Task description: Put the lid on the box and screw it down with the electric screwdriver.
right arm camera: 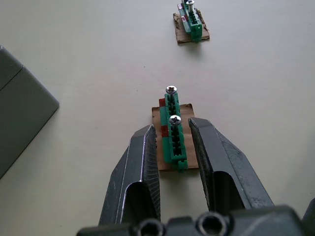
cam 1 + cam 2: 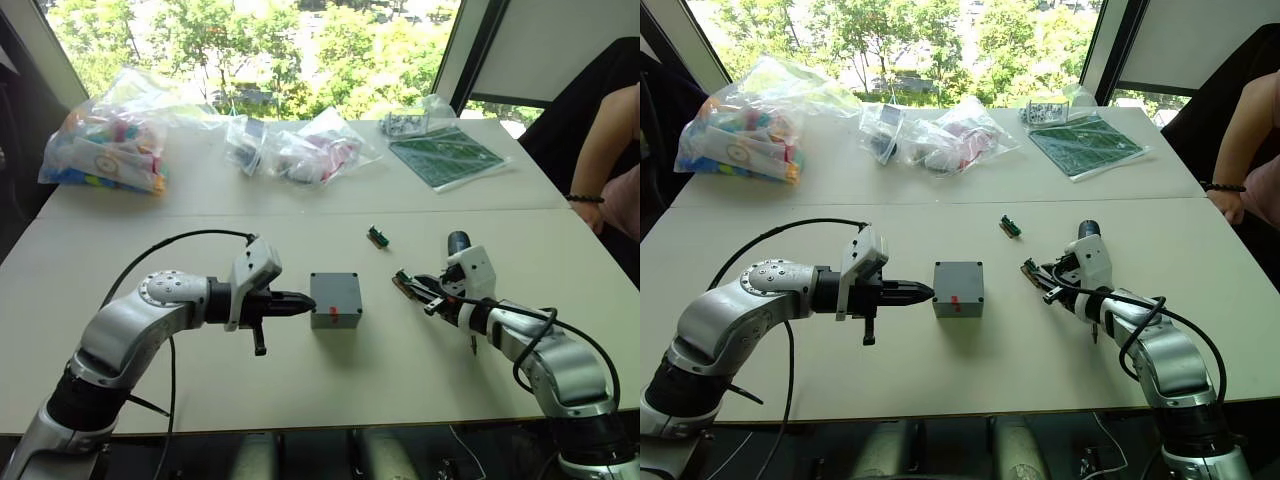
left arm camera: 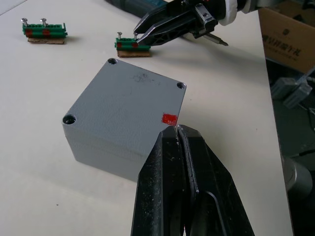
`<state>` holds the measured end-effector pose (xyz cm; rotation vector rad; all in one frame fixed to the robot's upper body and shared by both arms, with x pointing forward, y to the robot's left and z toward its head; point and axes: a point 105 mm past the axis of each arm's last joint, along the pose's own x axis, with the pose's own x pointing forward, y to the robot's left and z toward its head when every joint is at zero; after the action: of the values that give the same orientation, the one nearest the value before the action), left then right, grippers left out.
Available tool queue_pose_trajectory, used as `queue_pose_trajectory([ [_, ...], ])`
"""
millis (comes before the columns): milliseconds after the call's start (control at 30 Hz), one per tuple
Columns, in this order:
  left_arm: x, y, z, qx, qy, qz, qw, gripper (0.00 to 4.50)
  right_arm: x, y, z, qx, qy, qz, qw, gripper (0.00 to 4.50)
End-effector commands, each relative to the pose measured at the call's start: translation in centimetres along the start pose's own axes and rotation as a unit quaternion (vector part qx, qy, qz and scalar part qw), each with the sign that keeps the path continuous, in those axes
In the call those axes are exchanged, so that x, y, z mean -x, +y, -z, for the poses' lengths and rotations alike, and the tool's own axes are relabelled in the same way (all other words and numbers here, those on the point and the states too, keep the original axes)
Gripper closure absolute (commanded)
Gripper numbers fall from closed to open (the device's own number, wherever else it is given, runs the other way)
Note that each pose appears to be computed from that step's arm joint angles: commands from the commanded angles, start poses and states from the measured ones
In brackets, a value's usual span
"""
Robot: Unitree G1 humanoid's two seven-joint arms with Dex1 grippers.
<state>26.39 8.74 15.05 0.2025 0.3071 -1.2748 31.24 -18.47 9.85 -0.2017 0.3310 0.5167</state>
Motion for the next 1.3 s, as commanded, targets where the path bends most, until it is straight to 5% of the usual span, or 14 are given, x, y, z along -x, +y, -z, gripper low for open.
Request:
queue_pose_trajectory([
  [33,0.1,-0.2,-0.7,-0.022,-0.011,-0.001,1.0,4.5,0.0,0.0,-1.4,0.008,-0.029,0.002,1.0,3.35],
  [233,-0.1,-0.1,-0.5,-0.026,-0.009,-0.003,1.0,4.5,-0.2,0.2,-1.5,0.011,-0.033,0.002,0.999,3.35],
  [367,-0.1,0.0,-0.4,-0.027,-0.008,-0.002,1.0,4.5,-0.4,0.1,-1.7,0.011,-0.037,0.009,0.999,4.4],
  [767,-0.2,0.1,-0.5,-0.029,-0.01,-0.004,1.0,4.5,-0.2,0.0,-2.2,0.009,-0.05,0.012,0.999,4.4],
  [1100,1.4,2.0,-1.1,-0.006,-0.037,-0.03,0.999,4.5,2.1,0.1,-5.7,0.009,-0.133,0.014,0.991,4.4],
  [1300,2.7,2.9,-1.5,0.001,-0.042,-0.043,0.998,4.5,2.4,3.2,-7.6,0.014,-0.161,-0.066,0.985,4.4],
])
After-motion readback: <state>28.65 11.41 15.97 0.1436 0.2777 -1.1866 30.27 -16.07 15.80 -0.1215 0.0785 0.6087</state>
